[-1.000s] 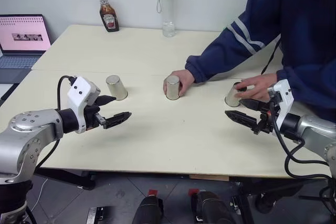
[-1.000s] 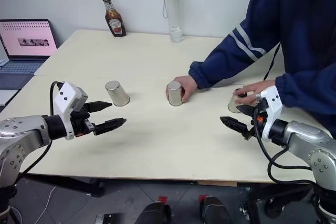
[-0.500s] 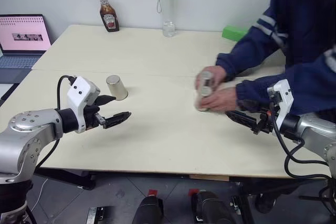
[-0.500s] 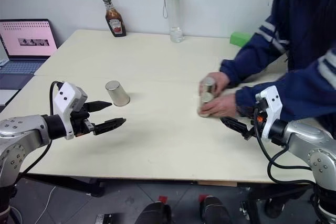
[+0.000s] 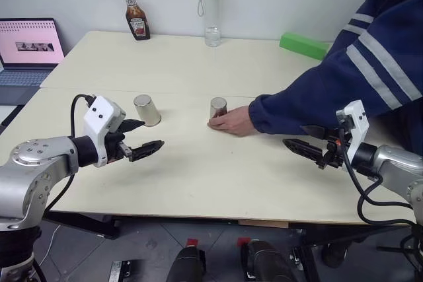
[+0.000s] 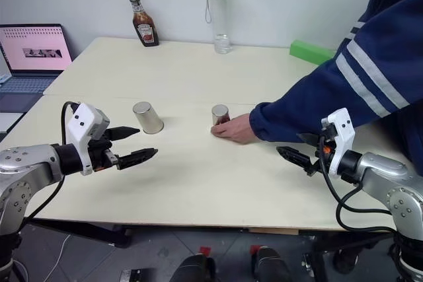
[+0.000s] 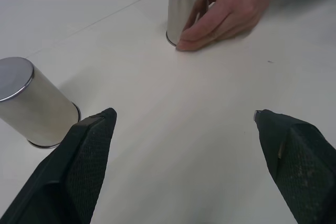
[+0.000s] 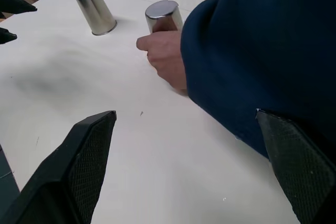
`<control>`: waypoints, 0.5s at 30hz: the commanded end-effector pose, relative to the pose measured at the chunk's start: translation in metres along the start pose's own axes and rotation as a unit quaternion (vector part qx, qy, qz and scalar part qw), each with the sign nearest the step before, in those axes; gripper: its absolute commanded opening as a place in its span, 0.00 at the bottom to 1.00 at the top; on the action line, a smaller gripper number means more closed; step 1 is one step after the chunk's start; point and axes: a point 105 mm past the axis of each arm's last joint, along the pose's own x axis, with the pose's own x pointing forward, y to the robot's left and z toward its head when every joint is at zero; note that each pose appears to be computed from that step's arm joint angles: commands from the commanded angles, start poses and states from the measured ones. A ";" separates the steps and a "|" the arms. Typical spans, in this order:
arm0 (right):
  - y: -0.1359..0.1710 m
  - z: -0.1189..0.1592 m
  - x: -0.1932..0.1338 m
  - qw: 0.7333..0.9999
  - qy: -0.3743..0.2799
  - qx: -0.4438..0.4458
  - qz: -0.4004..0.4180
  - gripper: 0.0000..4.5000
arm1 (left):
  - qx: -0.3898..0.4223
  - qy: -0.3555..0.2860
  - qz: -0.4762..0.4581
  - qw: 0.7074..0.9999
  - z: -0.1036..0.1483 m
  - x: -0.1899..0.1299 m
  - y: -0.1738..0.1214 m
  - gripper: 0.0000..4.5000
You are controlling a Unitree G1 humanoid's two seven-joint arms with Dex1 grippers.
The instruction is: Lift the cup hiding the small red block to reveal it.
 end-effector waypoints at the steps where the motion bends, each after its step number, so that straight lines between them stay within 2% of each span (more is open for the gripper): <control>1: 0.002 0.012 -0.005 1.000 -0.022 -0.021 -0.002 1.00 | 0.022 -0.015 0.000 1.000 0.012 -0.002 0.000 0.99; 15: 0.001 0.010 -0.009 1.000 -0.015 -0.020 -0.005 1.00 | 0.016 -0.015 -0.005 1.000 0.011 -0.002 -0.002 0.99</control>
